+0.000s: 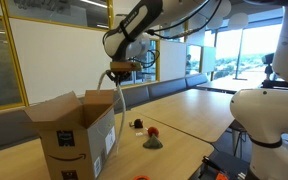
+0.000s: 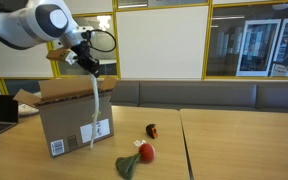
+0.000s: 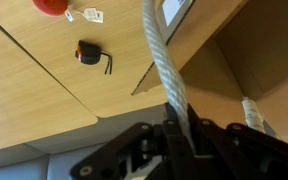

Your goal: Put all the objects on the table into the box.

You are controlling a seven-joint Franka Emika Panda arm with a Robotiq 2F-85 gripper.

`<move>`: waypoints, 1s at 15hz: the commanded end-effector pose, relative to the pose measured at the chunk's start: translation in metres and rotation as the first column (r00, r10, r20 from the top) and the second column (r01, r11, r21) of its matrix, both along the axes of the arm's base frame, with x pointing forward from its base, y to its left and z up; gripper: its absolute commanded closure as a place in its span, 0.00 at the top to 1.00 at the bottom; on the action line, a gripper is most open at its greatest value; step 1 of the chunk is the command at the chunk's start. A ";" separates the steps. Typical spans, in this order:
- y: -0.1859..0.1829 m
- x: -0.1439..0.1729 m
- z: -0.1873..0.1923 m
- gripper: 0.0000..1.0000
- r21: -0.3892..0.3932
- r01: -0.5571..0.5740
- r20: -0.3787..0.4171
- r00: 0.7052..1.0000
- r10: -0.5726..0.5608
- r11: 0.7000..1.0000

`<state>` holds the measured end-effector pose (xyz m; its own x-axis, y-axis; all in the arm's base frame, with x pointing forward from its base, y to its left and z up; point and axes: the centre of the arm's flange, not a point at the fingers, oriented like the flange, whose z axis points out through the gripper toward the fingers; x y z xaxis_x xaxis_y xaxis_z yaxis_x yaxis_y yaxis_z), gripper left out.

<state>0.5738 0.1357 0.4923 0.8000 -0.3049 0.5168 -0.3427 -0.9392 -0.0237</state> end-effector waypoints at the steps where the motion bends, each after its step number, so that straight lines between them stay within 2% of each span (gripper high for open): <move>1: 0.043 -0.021 0.073 0.09 -0.040 0.083 0.033 0.996 -0.082 0.996; 5: 0.083 -0.023 0.110 0.09 -0.054 0.120 0.054 0.992 -0.117 0.991; 9: 0.112 -0.017 0.122 0.09 -0.050 0.101 0.092 0.991 -0.096 0.994; 15: 0.126 0.025 0.079 0.09 -0.007 0.027 0.024 0.999 -0.027 1.000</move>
